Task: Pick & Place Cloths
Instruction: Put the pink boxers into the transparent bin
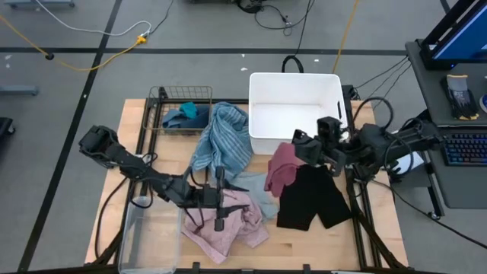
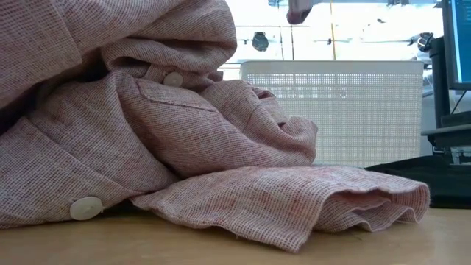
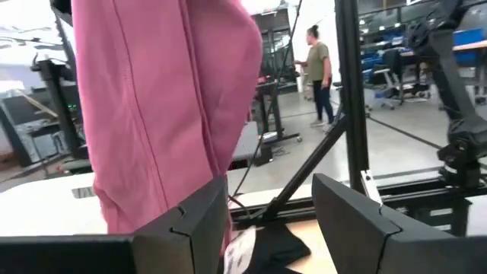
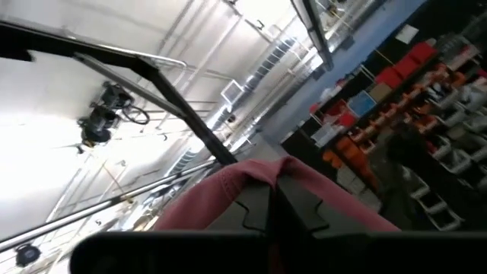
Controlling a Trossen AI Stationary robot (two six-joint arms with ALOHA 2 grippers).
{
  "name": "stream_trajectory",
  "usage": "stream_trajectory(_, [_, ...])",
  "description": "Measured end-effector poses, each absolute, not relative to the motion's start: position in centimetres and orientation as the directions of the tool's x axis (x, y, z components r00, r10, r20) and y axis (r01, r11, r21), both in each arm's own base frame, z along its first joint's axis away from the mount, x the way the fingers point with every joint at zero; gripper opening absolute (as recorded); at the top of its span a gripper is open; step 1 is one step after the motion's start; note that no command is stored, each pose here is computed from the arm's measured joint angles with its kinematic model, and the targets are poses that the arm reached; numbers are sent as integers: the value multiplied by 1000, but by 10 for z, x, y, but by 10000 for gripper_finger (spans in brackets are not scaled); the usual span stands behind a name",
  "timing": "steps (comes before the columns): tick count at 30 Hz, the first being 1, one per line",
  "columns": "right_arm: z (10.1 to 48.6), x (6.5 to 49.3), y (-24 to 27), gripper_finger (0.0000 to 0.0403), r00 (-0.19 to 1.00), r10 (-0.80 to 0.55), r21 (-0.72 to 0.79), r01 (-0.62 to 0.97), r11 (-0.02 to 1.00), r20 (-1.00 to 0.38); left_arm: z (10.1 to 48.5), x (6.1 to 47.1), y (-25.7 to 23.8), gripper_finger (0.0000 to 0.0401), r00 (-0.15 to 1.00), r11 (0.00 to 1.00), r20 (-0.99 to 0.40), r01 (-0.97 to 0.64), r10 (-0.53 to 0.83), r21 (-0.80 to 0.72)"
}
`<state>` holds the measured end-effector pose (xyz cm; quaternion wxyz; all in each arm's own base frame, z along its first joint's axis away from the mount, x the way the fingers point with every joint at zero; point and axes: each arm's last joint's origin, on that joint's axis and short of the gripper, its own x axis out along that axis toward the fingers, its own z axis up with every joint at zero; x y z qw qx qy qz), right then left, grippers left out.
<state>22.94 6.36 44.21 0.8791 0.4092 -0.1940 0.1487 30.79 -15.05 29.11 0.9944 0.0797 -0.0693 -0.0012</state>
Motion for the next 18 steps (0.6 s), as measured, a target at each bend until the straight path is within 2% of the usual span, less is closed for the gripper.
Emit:
stream_trajectory(4, [436, 240, 63, 0, 894, 94, 691, -402, 601, 438, 291, 308, -148, 198, 990, 989, 133, -61, 42, 138])
stream_trajectory(11, [431, 254, 62, 0, 867, 140, 691, -469, 549, 478, 289, 308, -149, 198, 992, 995, 118, -53, 43, 82])
stream_trajectory(18, [421, 267, 65, 0, 882, 146, 723, -453, 522, 447, 284, 309, -147, 198, 996, 997, 63, -62, 65, -44])
